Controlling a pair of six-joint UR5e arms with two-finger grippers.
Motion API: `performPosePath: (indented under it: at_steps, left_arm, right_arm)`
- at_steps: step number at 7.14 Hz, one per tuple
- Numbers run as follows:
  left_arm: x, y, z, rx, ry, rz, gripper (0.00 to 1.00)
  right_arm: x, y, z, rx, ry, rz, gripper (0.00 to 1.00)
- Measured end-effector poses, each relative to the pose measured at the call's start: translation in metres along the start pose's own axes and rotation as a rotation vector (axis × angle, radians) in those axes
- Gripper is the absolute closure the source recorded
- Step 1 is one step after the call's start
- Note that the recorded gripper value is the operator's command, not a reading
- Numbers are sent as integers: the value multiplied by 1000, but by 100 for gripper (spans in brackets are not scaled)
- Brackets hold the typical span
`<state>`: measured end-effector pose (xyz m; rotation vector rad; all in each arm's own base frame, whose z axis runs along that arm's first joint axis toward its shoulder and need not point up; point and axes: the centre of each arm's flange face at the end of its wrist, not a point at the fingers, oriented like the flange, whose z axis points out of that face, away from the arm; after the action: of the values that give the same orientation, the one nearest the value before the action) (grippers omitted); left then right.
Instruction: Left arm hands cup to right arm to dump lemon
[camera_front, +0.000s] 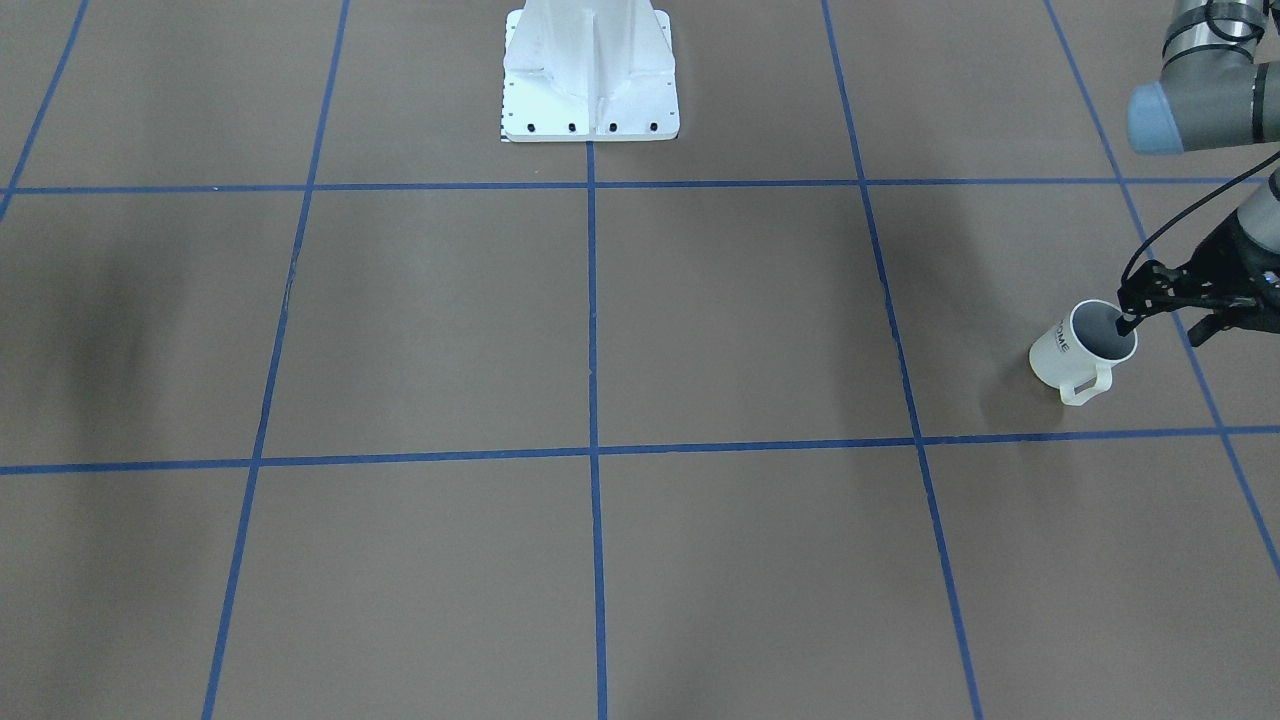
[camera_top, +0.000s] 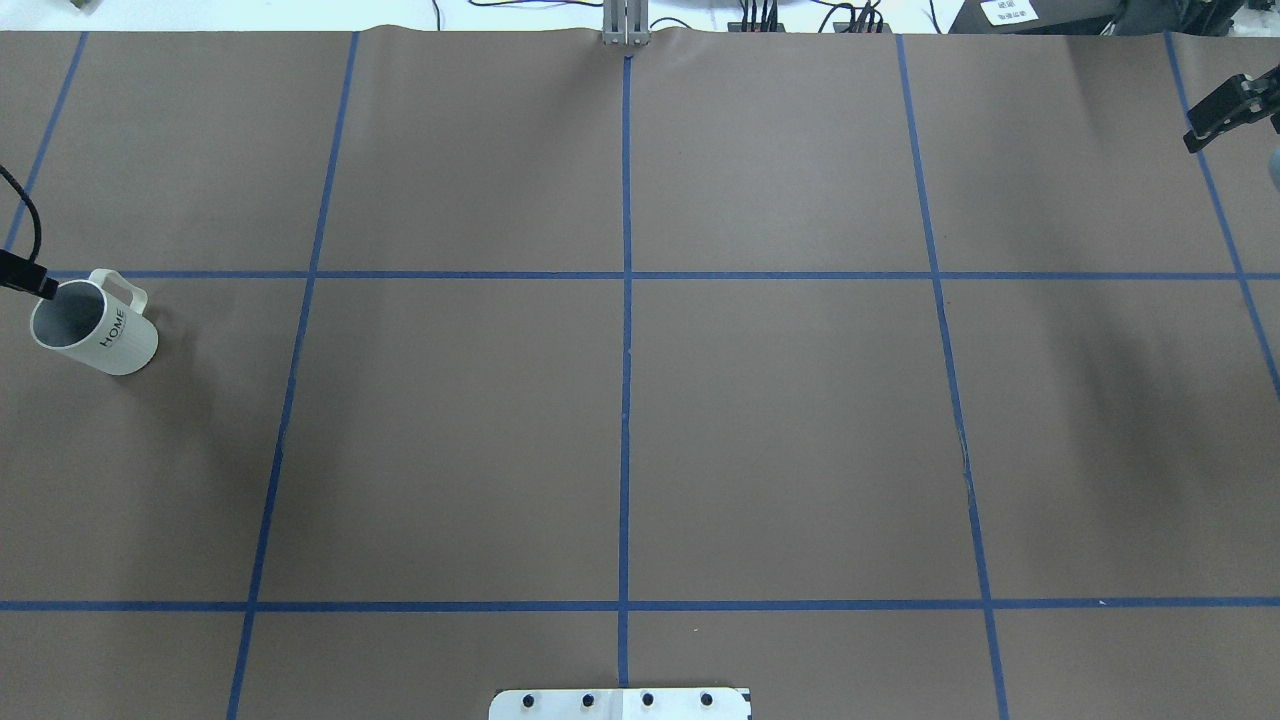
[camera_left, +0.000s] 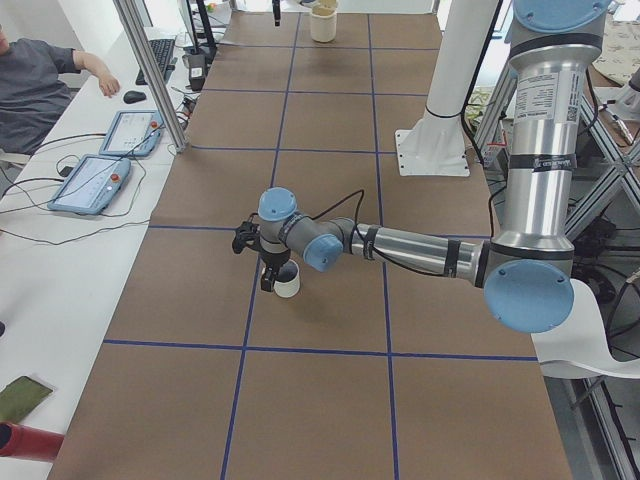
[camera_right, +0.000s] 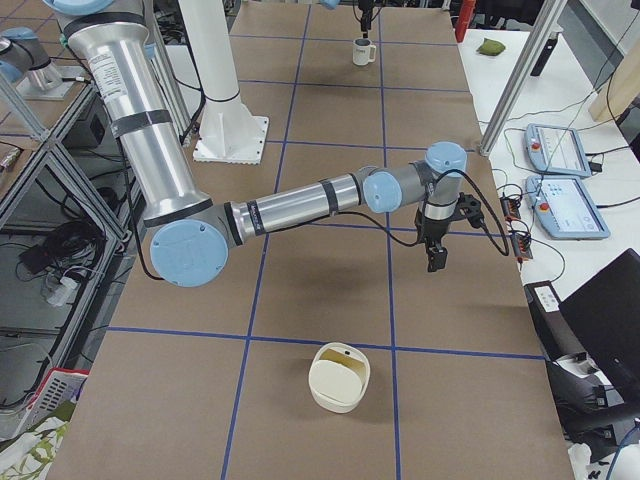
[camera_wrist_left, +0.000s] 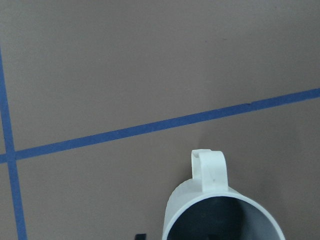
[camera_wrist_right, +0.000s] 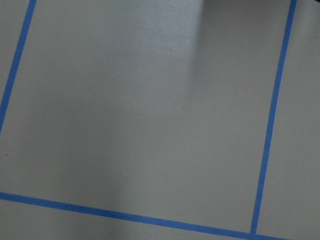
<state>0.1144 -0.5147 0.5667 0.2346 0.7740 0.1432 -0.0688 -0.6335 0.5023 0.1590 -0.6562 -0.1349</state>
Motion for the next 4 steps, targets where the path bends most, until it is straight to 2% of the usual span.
performPosePath:
  at_steps: [2, 4]
  left_arm:
    - [-56, -4, -42, -17, -46, 44, 0]
    - [-107, 4, -80, -59, -80, 79, 0]
  right_arm:
    - [16, 10, 5, -28, 7, -19, 0]
    - [45, 22, 0, -88, 18, -68, 0]
